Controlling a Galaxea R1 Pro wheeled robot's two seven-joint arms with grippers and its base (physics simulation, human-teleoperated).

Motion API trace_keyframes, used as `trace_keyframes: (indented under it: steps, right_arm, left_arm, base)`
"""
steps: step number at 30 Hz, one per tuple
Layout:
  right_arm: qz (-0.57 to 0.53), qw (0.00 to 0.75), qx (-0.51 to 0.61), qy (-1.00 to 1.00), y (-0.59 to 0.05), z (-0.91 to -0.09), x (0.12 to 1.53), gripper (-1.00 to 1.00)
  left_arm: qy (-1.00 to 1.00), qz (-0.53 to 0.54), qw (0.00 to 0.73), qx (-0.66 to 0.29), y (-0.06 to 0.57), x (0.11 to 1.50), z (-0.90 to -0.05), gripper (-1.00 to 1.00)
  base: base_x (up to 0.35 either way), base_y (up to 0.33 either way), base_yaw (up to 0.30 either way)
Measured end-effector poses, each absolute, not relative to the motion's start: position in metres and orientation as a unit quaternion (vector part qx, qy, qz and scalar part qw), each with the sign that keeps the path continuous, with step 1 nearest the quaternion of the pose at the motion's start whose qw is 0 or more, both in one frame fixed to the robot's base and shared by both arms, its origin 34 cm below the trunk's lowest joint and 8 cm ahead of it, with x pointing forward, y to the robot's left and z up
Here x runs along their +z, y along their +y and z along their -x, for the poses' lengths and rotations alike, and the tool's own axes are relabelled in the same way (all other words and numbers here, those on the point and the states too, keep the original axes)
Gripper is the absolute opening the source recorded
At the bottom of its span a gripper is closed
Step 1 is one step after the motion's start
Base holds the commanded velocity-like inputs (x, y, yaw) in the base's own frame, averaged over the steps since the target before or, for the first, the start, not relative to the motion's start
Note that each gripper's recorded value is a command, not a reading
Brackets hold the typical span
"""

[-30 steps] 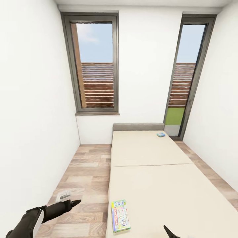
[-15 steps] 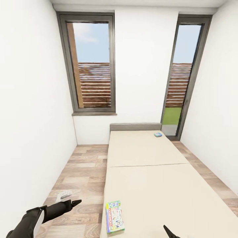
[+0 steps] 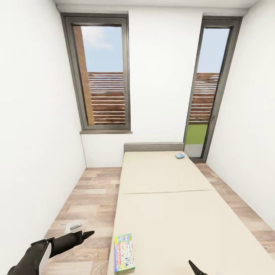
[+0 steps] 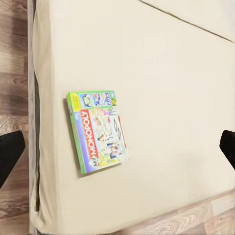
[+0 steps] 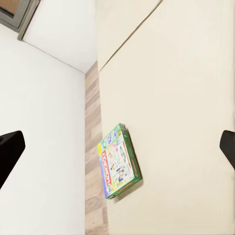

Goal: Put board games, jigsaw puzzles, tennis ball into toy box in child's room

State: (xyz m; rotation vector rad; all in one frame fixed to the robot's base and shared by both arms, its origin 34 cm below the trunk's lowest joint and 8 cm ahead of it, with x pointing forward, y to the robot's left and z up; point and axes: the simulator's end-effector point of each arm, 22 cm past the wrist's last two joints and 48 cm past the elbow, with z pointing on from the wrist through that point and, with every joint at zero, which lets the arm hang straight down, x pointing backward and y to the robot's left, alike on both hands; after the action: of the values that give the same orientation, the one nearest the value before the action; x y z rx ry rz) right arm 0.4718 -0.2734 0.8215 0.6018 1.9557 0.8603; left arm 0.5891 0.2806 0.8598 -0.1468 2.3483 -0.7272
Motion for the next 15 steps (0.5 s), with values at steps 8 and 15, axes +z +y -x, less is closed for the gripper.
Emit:
trace_keyframes:
  steps: [8, 15]
  right_arm:
    - [-0.244, 0.445, 0.348, 0.789, -0.2735, -0.4717, 0.8216, 1.00]
    - [-0.244, 0.444, 0.348, 0.789, -0.2734, -0.4718, 0.8214, 1.00]
  left_arm:
    - [0.899, 0.056, 0.333, -0.279, 0.2799, 0.8598, -0.5892, 1.00]
    - [0.899, 0.055, 0.333, -0.278, 0.2803, 0.8595, -0.5893, 1.00]
  base:
    - [0.196, -0.195, 0.000]
    - [0.065, -0.063, 0.000]
